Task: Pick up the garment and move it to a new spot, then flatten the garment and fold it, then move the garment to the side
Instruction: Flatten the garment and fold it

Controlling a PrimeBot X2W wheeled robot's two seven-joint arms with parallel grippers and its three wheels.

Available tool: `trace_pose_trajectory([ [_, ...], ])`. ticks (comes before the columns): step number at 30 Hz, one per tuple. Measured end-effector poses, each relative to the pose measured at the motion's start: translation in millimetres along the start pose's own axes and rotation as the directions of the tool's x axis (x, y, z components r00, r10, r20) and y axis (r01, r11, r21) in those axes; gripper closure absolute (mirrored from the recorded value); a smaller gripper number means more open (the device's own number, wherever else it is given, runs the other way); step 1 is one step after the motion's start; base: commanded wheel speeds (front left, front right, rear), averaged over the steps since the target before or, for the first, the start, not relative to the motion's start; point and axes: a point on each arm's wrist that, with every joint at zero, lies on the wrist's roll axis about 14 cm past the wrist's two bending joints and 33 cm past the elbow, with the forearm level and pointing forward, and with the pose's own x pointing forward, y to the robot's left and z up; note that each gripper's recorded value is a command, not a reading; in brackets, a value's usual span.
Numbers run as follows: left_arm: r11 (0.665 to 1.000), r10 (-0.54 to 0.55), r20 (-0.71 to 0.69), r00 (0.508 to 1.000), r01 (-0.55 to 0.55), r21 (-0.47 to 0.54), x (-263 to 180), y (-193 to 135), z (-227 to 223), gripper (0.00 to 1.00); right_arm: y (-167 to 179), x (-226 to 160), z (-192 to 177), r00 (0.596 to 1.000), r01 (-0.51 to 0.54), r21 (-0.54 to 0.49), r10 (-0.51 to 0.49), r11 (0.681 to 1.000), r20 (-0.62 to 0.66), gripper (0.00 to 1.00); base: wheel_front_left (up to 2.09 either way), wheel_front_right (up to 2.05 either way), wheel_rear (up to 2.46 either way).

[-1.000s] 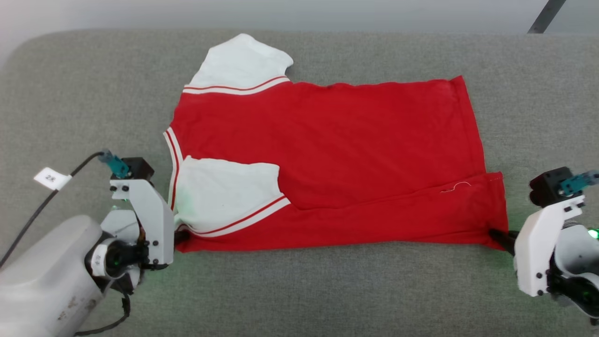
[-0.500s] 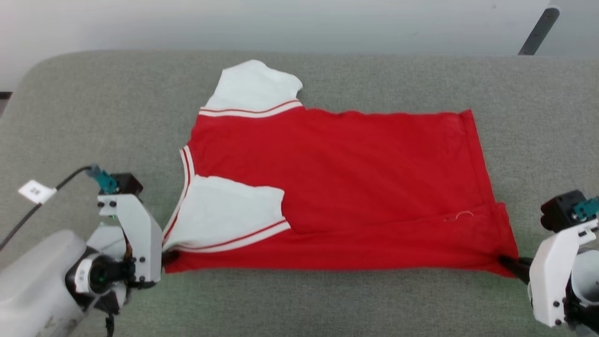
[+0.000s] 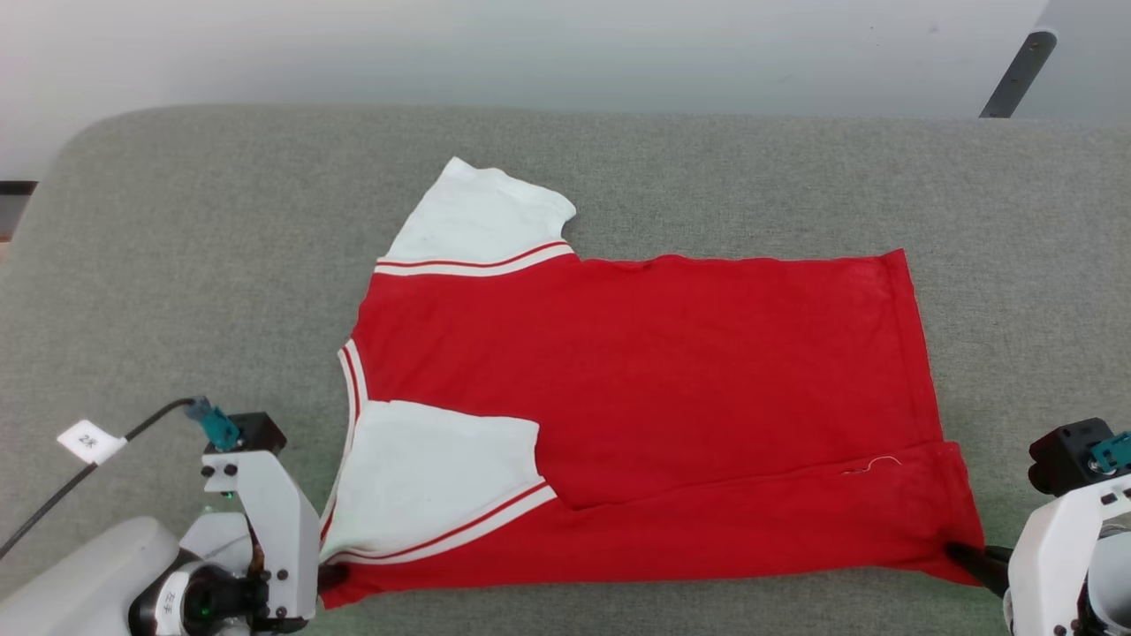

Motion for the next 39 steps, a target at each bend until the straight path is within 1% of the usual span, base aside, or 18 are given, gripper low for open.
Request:
trace_pose_trajectory([
  [1, 1.0, -0.001, 0.0, 1.0, 0.001, 0.0, 0.4, -0.2, -1.3, 1.0, 1.2, 0.6, -0.2, 1.0, -0.003, 0.005, 0.003, 1.0, 0.002, 1.0, 0.0, 0.0, 0.0],
  [2, 1.0, 0.0, -0.002, 1.0, 0.0, -0.002, 0.9, -0.1, -2.4, 0.92, 2.9, 1.0, 0.1, 1.0, -0.008, 0.008, 0.008, 1.0, 0.004, 1.0, 0.0, 0.0, 0.0],
  [4, 1.0, 0.002, 0.01, 1.0, -0.002, -0.002, 1.2, 0.2, -1.3, 0.51, 5.2, 1.4, 0.5, 1.0, -0.014, 0.016, 0.014, 1.0, 0.009, 1.0, 0.0, 0.0, 0.0],
  [5, 1.0, 0.005, 0.018, 1.0, -0.005, -0.005, 1.0, 0.6, 0.0, 0.06, 6.3, 1.4, 0.8, 1.0, -0.017, 0.019, 0.017, 1.0, 0.012, 1.0, 0.0, 0.0, 0.0],
  [6, 1.0, 0.008, 0.021, 1.0, -0.008, -0.009, 0.8, 1.3, 0.5, 0.0, 6.8, 1.2, 0.9, 1.0, -0.018, 0.021, 0.018, 1.0, 0.013, 0.85, 0.0, 0.0, 0.0],
  [7, 1.0, 0.014, 0.025, 1.0, -0.014, -0.017, 0.6, 2.6, 0.8, 0.0, 7.3, 0.6, 0.7, 1.0, -0.019, 0.021, 0.018, 1.0, 0.012, 0.64, 0.0, 0.0, 0.0],
  [8, 1.0, 0.016, 0.024, 1.0, -0.016, -0.023, 0.2, 2.8, 0.7, 0.0, 7.7, -0.6, 1.4, 1.0, -0.019, 0.019, 0.018, 1.0, 0.015, 0.53, 0.0, 0.0, 0.0],
  [9, 1.0, 0.018, 0.024, 1.0, -0.017, -0.022, -0.7, 2.9, 1.0, 0.0, 8.3, -1.9, 2.7, 1.0, -0.02, 0.02, 0.02, 1.0, 0.022, 0.13, 0.0, 0.0, 0.0],
  [10, 1.0, 0.016, 0.03, 0.999, -0.016, -0.021, -2.1, 2.5, 2.4, 0.0, 9.0, -3.1, 3.8, 0.999, -0.024, 0.026, 0.023, 0.999, 0.03, 0.0, 0.0, 0.0, 0.0],
  [18, 1.0, 0.022, 0.11, 0.994, -0.023, 0.005, -19.8, 2.4, 21.8, 0.0, 8.3, -15.8, 11.8, 0.995, -0.009, 0.033, 0.006, 0.999, 0.101, 0.0, 0.0, 0.0, 0.0],
  [21, 0.999, 0.02, 0.17, 0.985, -0.024, 0.024, -31.0, 0.6, 38.1, 0.0, 6.9, -24.1, 22.8, 0.986, 0.01, 0.022, -0.013, 1.0, 0.168, 0.0, 0.0, 0.0, 0.0],
  [25, 0.997, 0.019, 0.282, 0.959, -0.039, 0.065, -49.0, -4.3, 69.9, 0.0, 5.1, -36.1, 39.5, 0.959, 0.045, 0.001, -0.043, 0.999, 0.28, 0.0, 0.0, 0.0, 0.0],
  [28, 0.992, 0.019, 0.383, 0.924, -0.066, 0.111, -62.5, -8.2, 99.7, 0.0, 3.1, -45.8, 58.0, 0.916, 0.078, -0.007, -0.069, 0.997, 0.395, 0.0, 0.0, 0.0, 0.0],
  [30, 0.982, 0.01, 0.453, 0.892, -0.094, 0.163, -71.1, -12.4, 120.8, 0.0, 4.9, -55.0, 78.3, 0.865, 0.094, -0.021, -0.071, 0.995, 0.497, 0.0, 0.0, 0.0, 0.0],
  [31, 0.982, 0.005, 0.483, 0.876, -0.097, 0.165, -74.8, -14.0, 131.3, 0.0, 4.8, -59.1, 86.8, 0.839, 0.107, -0.027, -0.075, 0.994, 0.539, 0.0, 0.0, 0.0, 0.0],
  [33, 0.973, -0.003, 0.533, 0.846, -0.12, 0.197, -79.2, -17.3, 149.9, 0.0, 4.8, -67.9, 103.5, 0.774, 0.127, -0.033, -0.078, 0.991, 0.629, 0.0, 0.0, 0.0, 0.0],
  [37, 0.961, -0.047, 0.624, 0.78, -0.135, 0.241, -85.9, -30.8, 189.1, 0.0, -0.3, -88.0, 135.3, 0.615, 0.179, -0.013, -0.101, 0.984, 0.782, 0.0, 0.0, 0.0, 0.0],
  [39, 0.957, -0.074, 0.663, 0.745, -0.133, 0.257, -88.3, -38.6, 209.3, 0.0, 0.5, -99.9, 150.4, 0.524, 0.215, -0.023, -0.095, 0.976, 0.846, 0.0, 0.0, 0.0, 0.0],
])
